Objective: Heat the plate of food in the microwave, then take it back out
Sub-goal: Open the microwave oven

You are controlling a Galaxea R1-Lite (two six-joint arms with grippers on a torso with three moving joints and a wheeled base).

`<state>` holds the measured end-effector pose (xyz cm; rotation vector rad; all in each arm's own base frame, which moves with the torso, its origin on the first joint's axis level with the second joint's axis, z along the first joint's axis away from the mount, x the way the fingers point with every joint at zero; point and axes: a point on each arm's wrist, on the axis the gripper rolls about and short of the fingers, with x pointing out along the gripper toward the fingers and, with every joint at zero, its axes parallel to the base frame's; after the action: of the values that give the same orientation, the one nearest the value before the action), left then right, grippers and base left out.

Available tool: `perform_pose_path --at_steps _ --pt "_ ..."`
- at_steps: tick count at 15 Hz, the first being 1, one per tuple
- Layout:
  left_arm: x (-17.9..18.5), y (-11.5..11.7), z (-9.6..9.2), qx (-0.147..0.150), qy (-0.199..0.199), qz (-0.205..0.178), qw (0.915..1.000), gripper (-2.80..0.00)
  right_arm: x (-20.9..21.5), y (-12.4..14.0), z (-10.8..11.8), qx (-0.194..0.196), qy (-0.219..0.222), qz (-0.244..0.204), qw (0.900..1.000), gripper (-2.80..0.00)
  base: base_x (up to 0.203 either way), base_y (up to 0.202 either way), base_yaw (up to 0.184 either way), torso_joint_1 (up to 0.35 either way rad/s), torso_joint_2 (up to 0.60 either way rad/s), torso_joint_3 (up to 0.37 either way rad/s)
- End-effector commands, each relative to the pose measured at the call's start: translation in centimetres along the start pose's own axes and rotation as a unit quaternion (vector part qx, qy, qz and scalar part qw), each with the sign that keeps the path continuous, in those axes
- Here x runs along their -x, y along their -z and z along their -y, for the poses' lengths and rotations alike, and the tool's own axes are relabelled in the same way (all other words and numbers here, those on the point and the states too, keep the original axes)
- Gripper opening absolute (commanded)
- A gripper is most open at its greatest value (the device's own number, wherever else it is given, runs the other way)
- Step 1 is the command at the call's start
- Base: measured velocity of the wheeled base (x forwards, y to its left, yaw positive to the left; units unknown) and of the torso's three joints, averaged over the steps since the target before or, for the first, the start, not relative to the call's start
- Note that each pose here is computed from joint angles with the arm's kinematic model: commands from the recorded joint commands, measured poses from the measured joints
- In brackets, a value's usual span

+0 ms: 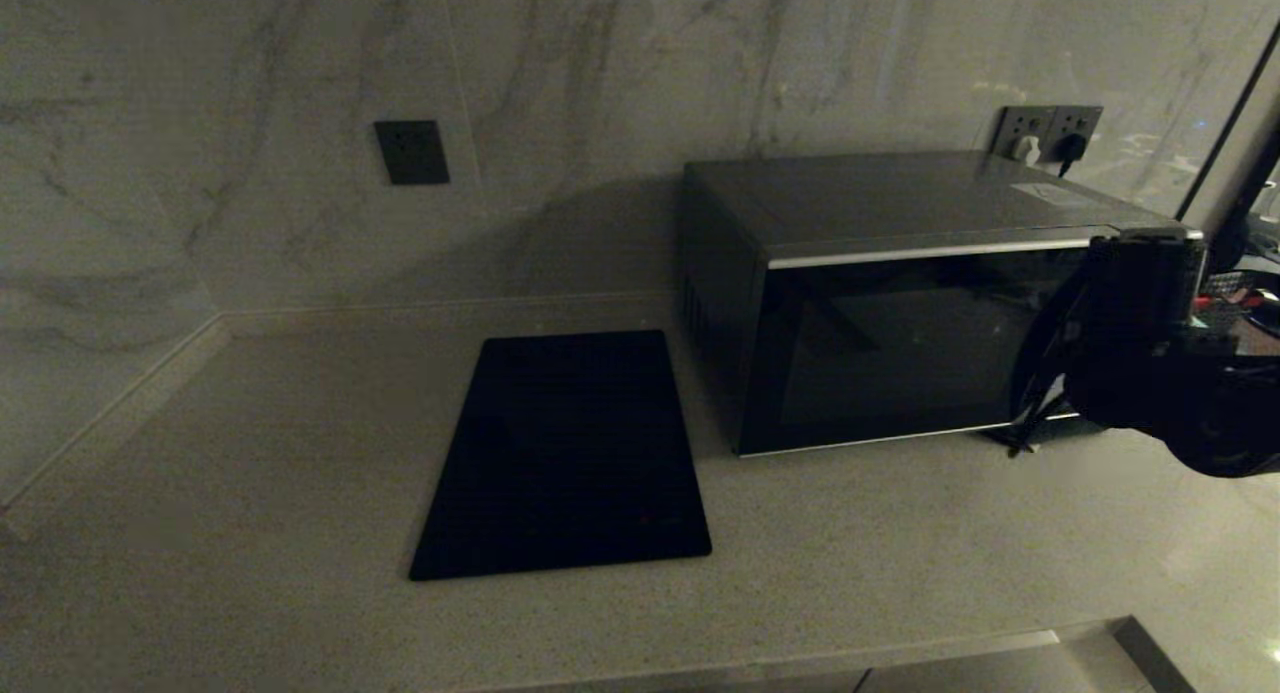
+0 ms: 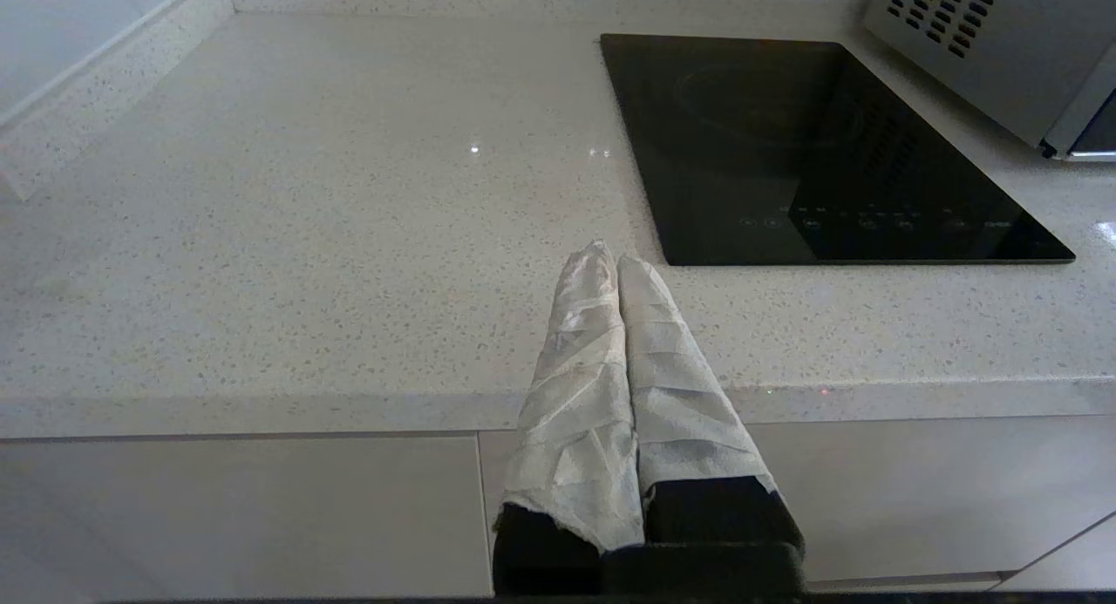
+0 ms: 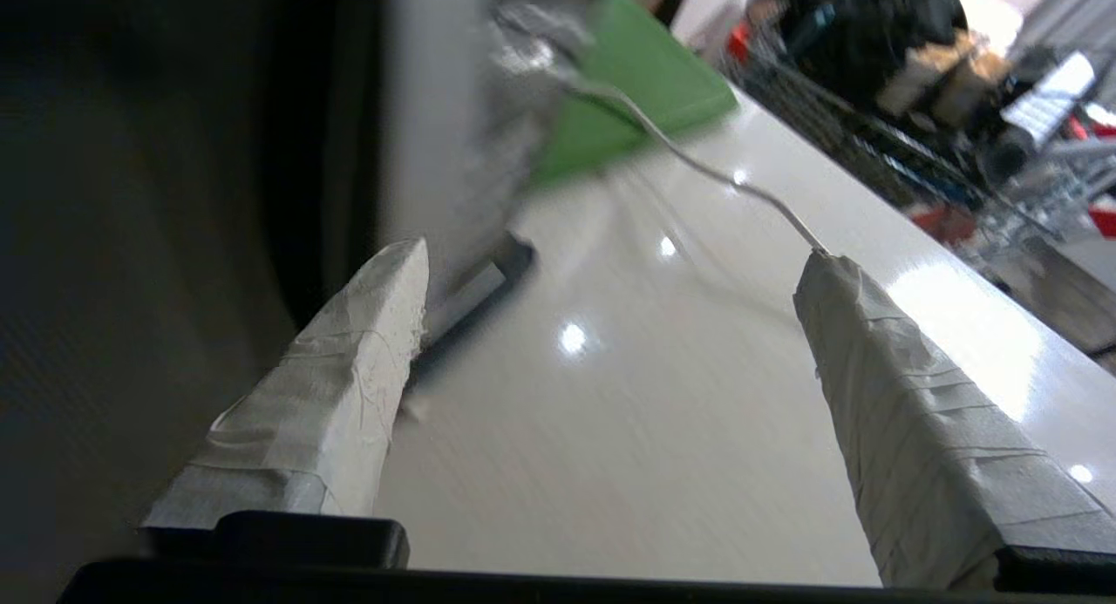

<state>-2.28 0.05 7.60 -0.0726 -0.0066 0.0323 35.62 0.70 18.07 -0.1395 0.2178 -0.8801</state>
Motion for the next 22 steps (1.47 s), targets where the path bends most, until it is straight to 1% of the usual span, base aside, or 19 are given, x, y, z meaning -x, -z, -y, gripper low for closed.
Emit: perform_pose_path --at_steps 1,2,5,11,13,16,18,22 --pt "0.0 0.0 0.0 0.001 -0.001 0.000 1.0000 -2.80 -0.2 0.5 -2.4 -0.003 -0.015 0.010 1.000 0.00 0.000 0.000 0.000 0.000 0.00 0.000" --pt "0.0 0.0 0.0 0.000 -0.001 0.000 1.0000 -2.80 0.0 0.7 -2.9 -0.004 -0.022 0.012 1.000 0.00 0.000 0.000 0.000 0.000 0.00 0.000" --pt "0.0 0.0 0.0 0.001 -0.001 0.000 1.0000 -2.80 -0.1 1.7 -3.8 0.009 -0.027 0.005 1.000 0.00 0.000 0.000 0.000 0.000 0.00 0.000" --pt "0.0 0.0 0.0 0.001 -0.001 0.000 1.0000 -2.80 -0.7 1.7 -4.6 0.010 -0.026 0.006 1.000 0.00 0.000 0.000 0.000 0.000 0.00 0.000" --pt "0.0 0.0 0.0 0.001 -0.001 0.000 1.0000 -2.80 -1.1 2.0 -4.9 0.018 -0.023 0.004 1.000 0.00 0.000 0.000 0.000 0.000 0.00 0.000" --pt "0.0 0.0 0.0 0.000 -0.001 0.000 1.0000 -2.80 -2.6 2.2 -4.8 0.017 -0.008 0.000 1.000 0.00 0.000 0.000 0.000 0.000 0.00 0.000" --pt "0.0 0.0 0.0 0.000 -0.001 0.000 1.0000 -2.80 -3.6 2.2 -4.3 0.015 0.005 -0.002 1.000 0.00 0.000 0.000 0.000 0.000 0.00 0.000" --pt "0.0 0.0 0.0 0.000 -0.001 0.000 1.0000 -2.80 -4.1 2.5 -3.9 0.016 0.013 -0.007 1.000 0.00 0.000 0.000 0.000 0.000 0.00 0.000"
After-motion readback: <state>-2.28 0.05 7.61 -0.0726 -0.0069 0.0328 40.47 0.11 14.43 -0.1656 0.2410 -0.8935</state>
